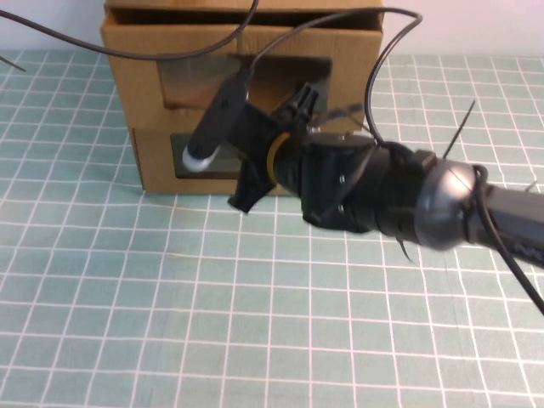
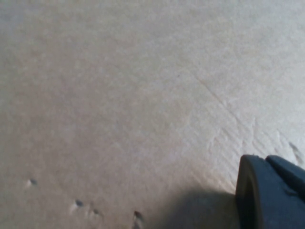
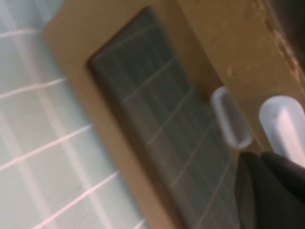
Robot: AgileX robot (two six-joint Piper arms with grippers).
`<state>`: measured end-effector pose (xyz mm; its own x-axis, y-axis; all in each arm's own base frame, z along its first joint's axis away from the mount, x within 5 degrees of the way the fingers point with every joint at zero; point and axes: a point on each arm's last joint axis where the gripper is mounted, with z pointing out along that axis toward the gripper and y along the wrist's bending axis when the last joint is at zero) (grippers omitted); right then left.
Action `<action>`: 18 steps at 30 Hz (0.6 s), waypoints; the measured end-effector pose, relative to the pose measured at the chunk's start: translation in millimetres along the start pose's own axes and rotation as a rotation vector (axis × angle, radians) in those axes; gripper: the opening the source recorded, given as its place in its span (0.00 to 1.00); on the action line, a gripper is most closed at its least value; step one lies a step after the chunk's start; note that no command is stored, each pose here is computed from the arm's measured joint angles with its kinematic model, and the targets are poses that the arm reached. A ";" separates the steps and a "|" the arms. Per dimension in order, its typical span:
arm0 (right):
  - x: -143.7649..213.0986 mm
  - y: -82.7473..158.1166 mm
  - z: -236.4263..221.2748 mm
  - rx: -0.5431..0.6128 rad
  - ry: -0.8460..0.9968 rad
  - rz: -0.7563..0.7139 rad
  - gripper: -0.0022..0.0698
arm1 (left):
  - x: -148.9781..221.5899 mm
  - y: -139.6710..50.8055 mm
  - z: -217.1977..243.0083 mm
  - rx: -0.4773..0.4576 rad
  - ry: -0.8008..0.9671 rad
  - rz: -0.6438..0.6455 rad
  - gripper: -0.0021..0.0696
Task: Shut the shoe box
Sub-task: Close the shoe box with your right arm
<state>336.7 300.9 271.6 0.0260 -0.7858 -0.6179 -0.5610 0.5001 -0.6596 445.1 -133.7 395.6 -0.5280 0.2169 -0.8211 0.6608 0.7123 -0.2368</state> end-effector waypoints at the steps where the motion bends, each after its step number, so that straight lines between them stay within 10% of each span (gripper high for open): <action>1: 0.3 -3.3 4.0 0.007 -0.002 0.006 0.01 | 0.0 0.0 0.0 0.000 0.000 0.000 0.02; 18: -5.0 -18.6 20.9 -0.011 -0.065 0.128 0.01 | -0.2 0.1 0.0 -0.001 -0.002 0.000 0.02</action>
<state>364.3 303.1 278.0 0.0066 -0.6905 -0.7233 -0.5721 0.5907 -0.5691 445.2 -133.7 395.7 -0.5270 0.2156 -0.8220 0.6602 0.7130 -0.2363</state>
